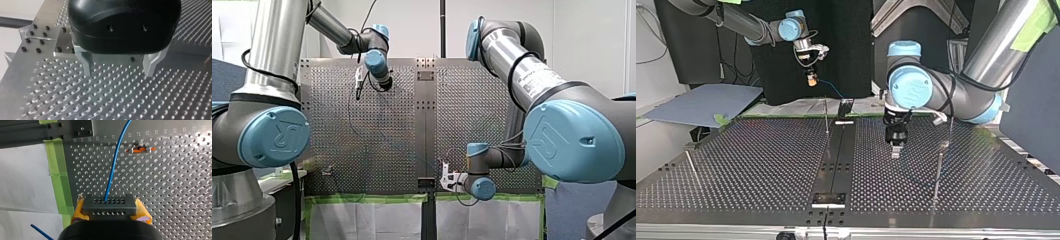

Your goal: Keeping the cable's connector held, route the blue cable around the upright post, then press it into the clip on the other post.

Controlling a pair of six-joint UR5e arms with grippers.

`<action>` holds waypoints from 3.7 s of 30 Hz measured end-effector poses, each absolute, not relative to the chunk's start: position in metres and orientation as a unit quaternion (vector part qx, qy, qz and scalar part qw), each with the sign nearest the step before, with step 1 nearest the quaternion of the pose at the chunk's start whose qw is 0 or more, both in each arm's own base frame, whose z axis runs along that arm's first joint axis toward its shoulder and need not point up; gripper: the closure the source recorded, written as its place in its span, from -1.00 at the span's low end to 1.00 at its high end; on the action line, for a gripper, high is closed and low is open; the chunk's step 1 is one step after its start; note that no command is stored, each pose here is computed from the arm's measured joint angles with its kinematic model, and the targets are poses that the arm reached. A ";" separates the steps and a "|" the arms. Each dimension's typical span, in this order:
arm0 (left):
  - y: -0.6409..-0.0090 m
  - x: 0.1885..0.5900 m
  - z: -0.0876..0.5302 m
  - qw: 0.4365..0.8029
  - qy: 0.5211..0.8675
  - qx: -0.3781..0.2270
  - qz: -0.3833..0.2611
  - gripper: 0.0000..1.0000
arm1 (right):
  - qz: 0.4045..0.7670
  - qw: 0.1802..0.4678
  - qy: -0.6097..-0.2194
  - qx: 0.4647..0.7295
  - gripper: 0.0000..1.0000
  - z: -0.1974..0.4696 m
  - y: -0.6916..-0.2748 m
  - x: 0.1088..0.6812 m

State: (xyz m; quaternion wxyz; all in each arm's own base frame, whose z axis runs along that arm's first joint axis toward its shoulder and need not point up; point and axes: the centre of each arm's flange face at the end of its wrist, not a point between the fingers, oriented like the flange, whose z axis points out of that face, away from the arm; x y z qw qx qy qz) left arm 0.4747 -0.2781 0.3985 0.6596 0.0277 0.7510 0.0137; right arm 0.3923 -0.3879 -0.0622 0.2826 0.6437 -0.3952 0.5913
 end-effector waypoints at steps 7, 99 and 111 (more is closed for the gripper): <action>-0.279 0.487 0.390 0.671 0.741 0.022 0.024 -0.98 | 0.592 0.283 -0.395 0.643 1.00 -0.062 -0.388 0.392; -0.277 0.563 0.221 0.516 0.774 0.130 0.344 -0.98 | 0.597 0.280 -0.394 0.640 1.00 -0.061 -0.389 0.393; -0.300 0.558 0.161 0.502 0.793 0.152 0.309 -0.98 | 0.597 0.280 -0.394 0.641 1.00 -0.061 -0.388 0.393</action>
